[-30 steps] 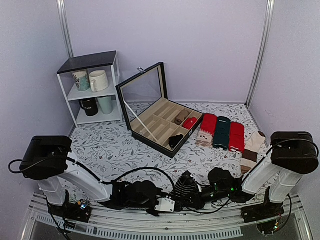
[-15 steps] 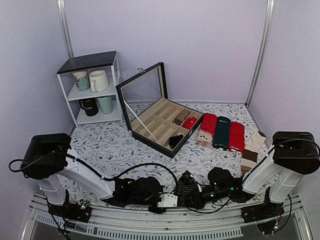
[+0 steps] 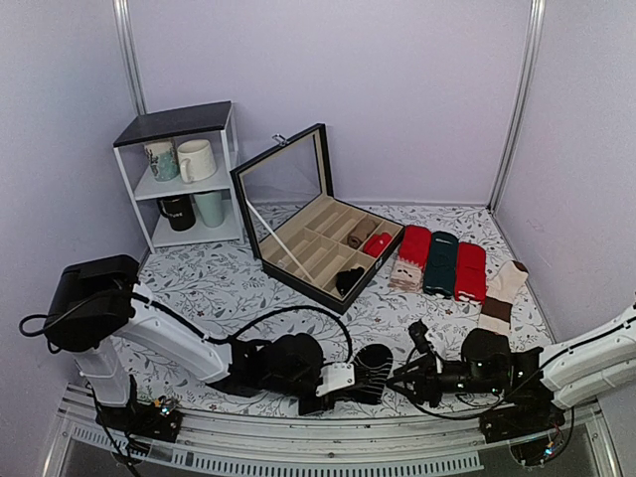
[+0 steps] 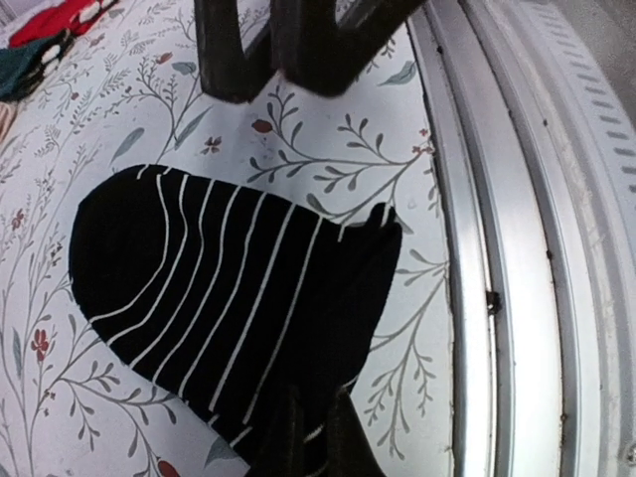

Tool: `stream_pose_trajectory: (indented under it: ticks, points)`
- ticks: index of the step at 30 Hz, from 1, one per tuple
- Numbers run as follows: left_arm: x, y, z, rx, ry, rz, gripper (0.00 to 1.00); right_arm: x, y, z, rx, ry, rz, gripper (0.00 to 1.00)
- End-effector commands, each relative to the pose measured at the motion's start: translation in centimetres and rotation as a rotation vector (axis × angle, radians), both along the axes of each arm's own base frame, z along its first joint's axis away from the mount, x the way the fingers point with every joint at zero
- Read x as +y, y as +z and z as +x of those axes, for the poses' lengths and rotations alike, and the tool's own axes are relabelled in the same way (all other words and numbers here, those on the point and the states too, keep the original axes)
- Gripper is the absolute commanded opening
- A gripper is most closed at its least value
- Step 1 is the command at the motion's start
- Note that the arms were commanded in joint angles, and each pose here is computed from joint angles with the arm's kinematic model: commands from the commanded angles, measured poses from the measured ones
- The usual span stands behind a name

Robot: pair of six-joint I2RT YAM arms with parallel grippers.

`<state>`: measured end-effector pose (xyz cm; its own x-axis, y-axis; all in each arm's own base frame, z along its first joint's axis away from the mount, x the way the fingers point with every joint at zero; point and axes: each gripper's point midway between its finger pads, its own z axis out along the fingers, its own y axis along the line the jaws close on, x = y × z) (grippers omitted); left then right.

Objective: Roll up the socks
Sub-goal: Roll the sock at the corner of the board.

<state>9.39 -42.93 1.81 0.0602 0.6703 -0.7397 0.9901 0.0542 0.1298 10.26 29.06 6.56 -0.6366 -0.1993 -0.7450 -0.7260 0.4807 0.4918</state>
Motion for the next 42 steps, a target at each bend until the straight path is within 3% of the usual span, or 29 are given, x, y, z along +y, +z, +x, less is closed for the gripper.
stream_pose_trajectory:
  ticks: [1,6,15,19,28,42]
  points:
    - [5.7,-7.0,-1.3,0.186,0.072,0.306,0.00,-2.2,0.0,1.3,-0.130,-0.067,-0.022,0.39]
    - [6.0,-7.8,-1.5,0.243,0.094,0.354,0.00,-1.8,0.1,-0.1,-0.197,-0.031,-0.008,0.38]
    - [6.9,-8.6,-1.7,0.292,0.118,0.390,0.00,1.6,0.7,-3.9,-0.553,0.132,-0.087,0.39]
    - [7.6,-10.0,-2.0,0.307,0.120,0.429,0.00,3.5,-0.9,-5.0,-0.587,0.229,-0.151,0.39]
    - [8.0,-10.3,-2.2,0.319,0.112,0.432,0.00,3.1,-1.5,-3.6,-0.678,0.183,-0.205,0.39]
    - [8.0,-10.4,-2.3,0.328,0.105,0.428,0.00,2.0,-3.9,-1.5,-0.647,0.161,-0.294,0.39]
